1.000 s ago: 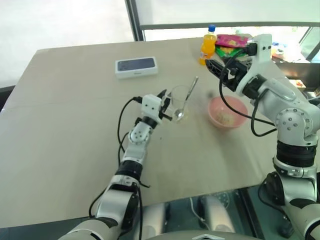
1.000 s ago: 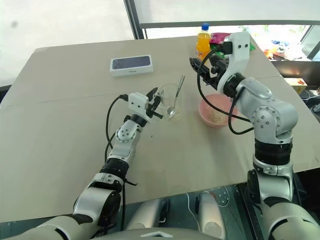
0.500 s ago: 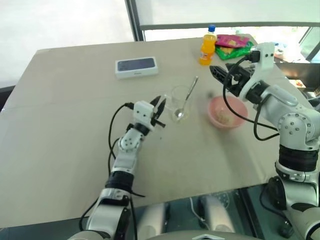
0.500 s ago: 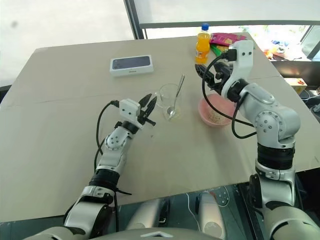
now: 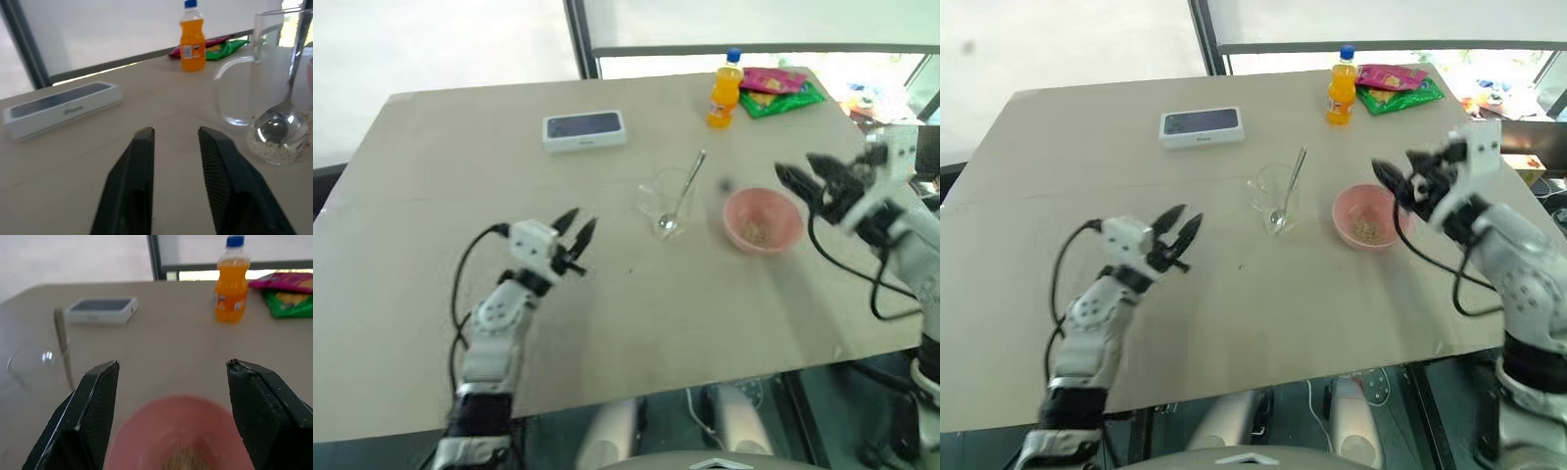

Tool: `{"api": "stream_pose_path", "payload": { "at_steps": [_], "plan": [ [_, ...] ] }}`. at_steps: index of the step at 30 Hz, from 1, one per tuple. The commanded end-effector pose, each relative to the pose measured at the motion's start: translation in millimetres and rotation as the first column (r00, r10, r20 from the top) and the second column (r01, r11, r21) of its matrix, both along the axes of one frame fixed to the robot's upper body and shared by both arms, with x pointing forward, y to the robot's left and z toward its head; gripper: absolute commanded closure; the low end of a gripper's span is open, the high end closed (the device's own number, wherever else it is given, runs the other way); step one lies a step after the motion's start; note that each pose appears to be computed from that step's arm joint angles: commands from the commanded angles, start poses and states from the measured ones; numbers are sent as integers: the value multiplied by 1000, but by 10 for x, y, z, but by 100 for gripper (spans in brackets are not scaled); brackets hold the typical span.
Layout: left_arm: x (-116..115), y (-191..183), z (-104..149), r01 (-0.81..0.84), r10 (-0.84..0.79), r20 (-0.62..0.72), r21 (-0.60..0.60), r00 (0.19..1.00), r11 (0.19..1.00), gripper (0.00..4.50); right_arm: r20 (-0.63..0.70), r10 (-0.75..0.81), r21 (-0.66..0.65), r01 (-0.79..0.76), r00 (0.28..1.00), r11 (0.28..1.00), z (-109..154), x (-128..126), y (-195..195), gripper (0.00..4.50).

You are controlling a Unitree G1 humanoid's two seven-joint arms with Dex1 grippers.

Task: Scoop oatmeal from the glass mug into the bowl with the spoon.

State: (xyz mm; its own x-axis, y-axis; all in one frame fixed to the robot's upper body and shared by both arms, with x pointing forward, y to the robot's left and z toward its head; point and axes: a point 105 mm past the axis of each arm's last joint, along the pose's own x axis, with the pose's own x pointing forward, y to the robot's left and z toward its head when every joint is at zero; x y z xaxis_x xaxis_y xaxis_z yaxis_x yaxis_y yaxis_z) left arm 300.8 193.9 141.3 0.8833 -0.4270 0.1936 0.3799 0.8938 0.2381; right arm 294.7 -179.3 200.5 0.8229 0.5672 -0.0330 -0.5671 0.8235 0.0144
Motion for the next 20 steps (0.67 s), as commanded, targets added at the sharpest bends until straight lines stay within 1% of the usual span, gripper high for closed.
{"api": "stream_pose_path", "payload": {
  "at_steps": [1, 2, 3, 6, 8, 11, 15, 20],
  "plan": [
    [-212, 4, 85, 9, -9, -3, 12, 1000, 1000, 83, 80, 142, -80, -136, 987, 988, -19, -294, 164, 48],
    [-288, 56, 10, -18, 19, -33, 21, 999, 1000, 33, 52, 171, -82, -167, 984, 983, -130, -384, 187, 20],
    [-367, 103, -75, -38, 40, -68, 23, 997, 999, 5, 22, 199, -73, -197, 980, 978, -231, -467, 209, 2],
    [-629, 196, -359, -65, 78, -172, 77, 982, 995, 5, -50, 246, -42, -249, 968, 968, -523, -660, 219, 2],
    [-788, 219, -512, -79, 99, -233, 94, 968, 992, 5, -91, 229, -68, -235, 969, 970, -736, -702, 152, 2],
    [-923, 182, -636, -73, 101, -284, 105, 954, 992, 5, -111, 206, -73, -214, 972, 974, -889, -686, 72, 2],
    [-966, 182, -680, -105, 126, -306, 83, 944, 991, 5, -79, 166, -74, -172, 983, 982, -988, -614, -45, 2],
    [-940, 183, -687, -119, 150, -283, 122, 947, 985, 5, -92, 169, -51, -174, 981, 983, -1069, -606, -92, 2]
  ]
}}
